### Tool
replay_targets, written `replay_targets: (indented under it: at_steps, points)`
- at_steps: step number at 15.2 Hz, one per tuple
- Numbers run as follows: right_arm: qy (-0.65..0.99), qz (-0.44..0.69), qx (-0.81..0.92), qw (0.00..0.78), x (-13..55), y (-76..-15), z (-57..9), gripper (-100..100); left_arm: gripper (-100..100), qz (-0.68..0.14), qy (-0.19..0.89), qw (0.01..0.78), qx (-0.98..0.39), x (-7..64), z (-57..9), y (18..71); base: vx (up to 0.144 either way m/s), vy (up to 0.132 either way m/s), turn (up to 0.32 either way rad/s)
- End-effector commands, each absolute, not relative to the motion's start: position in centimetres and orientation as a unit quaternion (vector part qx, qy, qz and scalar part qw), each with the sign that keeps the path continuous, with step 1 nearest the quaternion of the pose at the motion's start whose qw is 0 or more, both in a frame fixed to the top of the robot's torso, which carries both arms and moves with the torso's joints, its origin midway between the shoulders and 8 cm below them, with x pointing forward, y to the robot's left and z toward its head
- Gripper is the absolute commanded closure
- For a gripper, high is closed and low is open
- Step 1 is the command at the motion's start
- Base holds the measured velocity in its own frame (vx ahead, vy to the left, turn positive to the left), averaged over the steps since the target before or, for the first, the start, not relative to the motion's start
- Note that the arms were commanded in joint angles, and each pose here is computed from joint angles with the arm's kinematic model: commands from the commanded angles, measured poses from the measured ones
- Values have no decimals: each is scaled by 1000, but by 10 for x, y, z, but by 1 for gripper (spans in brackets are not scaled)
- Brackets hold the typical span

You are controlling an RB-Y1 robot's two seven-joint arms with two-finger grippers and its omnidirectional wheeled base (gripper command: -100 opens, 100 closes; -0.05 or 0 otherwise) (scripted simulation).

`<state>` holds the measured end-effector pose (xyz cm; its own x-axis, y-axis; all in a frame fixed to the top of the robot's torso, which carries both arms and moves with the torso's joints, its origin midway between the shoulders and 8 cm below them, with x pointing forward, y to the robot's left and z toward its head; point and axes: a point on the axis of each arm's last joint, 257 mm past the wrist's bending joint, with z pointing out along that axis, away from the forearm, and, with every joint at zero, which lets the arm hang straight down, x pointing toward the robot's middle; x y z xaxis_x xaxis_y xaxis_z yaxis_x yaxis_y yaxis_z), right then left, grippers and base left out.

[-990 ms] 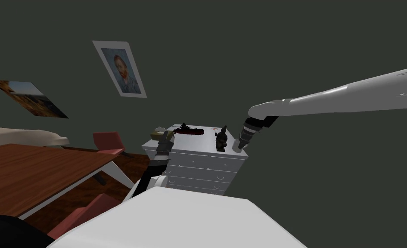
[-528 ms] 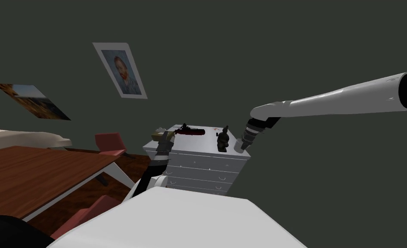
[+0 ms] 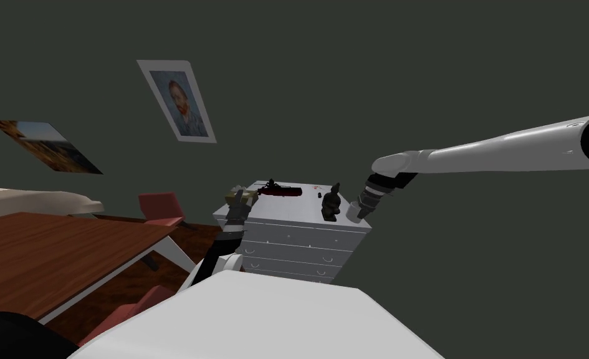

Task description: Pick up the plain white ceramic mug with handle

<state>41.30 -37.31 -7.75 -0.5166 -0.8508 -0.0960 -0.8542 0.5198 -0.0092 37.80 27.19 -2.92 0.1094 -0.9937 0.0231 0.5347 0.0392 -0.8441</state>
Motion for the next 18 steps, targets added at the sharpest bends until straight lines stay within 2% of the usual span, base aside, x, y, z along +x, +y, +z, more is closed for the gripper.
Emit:
replay_targets:
  at_steps: [1, 6, 10, 11, 15, 16, 18]
  points:
    - [872, 19, -488, 43, 410, -391, -81, -100, 0, -589, 314, 649, -366, 378, -29, 272, 10, 120, -6]
    - [868, 17, -494, 43, 406, -419, -86, -100, 0, -589, 314, 649, -366, 378, -29, 272, 9, 111, -7]
    - [869, 16, -493, 42, 403, -427, -88, -100, 0, -589, 314, 649, -366, 378, -29, 272, 5, 61, -4]
    - [868, 16, -495, 42, 402, -429, -88, 100, 0, -589, 314, 649, -366, 378, -29, 272, 1, 15, -3]
    - [868, 16, -495, 42, 402, -428, -88, 100, 0, -589, 314, 649, -366, 378, -29, 272, 0, 2, 0]
    - [864, 17, -502, 43, 408, -405, -84, 100, 0, -589, 314, 649, -366, 378, -29, 272, -17, -73, -11]
    - [868, 18, -495, 43, 408, -405, -84, 100, 0, -589, 314, 649, -365, 378, -29, 272, -11, -130, 35]
